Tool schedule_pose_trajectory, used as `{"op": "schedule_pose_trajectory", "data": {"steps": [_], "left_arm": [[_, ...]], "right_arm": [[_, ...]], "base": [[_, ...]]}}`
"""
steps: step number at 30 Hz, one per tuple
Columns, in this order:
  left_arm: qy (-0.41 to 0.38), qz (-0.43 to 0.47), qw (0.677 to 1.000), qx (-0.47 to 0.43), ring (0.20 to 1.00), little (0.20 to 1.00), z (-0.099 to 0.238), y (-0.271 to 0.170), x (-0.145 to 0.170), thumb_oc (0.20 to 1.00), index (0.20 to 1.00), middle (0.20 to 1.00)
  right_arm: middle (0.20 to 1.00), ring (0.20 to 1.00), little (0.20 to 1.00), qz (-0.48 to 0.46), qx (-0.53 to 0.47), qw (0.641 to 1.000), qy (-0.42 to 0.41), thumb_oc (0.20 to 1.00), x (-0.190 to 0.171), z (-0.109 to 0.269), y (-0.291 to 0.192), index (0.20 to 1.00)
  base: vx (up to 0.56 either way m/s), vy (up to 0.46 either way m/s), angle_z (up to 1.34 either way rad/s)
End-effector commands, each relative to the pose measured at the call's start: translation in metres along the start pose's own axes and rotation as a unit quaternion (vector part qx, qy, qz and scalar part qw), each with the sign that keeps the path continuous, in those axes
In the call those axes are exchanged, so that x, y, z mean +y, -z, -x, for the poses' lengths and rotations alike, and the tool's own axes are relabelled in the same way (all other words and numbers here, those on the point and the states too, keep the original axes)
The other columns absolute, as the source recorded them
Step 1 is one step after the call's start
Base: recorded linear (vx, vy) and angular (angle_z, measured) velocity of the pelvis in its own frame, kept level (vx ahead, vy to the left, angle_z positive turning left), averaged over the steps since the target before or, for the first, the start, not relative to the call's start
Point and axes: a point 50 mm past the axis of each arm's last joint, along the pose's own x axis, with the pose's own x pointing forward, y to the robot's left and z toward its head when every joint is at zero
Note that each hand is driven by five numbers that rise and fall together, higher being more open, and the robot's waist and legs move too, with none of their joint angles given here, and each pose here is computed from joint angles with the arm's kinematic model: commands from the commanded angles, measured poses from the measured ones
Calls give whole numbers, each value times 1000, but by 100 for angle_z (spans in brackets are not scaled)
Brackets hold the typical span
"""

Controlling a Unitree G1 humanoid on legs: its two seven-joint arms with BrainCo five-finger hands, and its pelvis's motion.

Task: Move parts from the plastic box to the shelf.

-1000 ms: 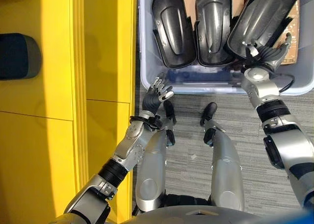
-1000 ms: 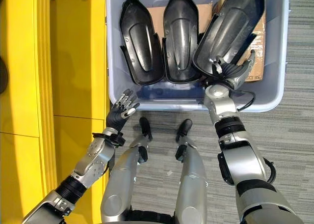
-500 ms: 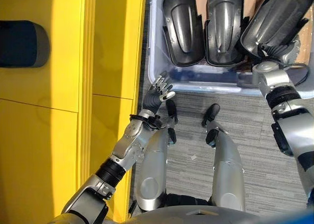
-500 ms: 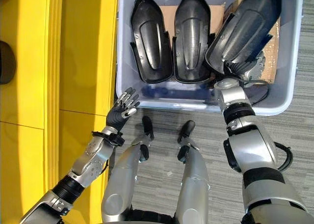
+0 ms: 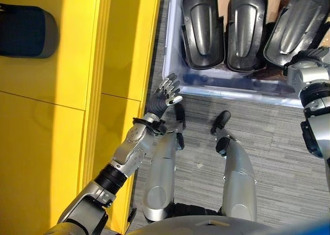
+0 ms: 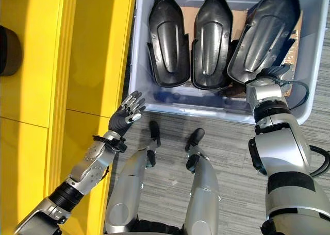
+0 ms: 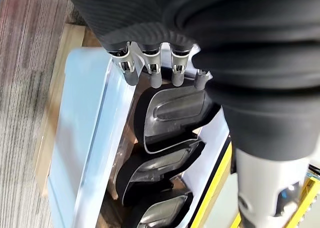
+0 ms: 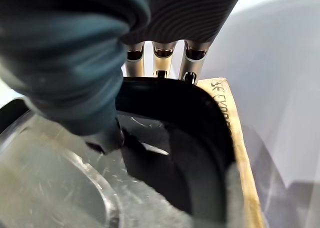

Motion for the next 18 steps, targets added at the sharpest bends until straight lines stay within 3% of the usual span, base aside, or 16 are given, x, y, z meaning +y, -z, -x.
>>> {"op": "schedule_pose_trajectory", "data": {"steps": [1,15,18], "left_arm": [[37,15,999,-23,1000,1000,5,-7,-17,1000,1000,1000],[37,11,999,-29,1000,1000,7,-8,-15,1000,1000,1000],[36,10,999,-32,1000,1000,7,-8,-15,1000,1000,1000]], "right_arm": [[200,200,200,15,117,985,-126,200,41,16,70,200],[200,200,200,79,46,991,-101,200,37,12,67,200],[200,200,200,18,2,996,-90,200,38,13,55,200]], "base": [[0,0,0],[-9,0,0],[0,0,0]]}}
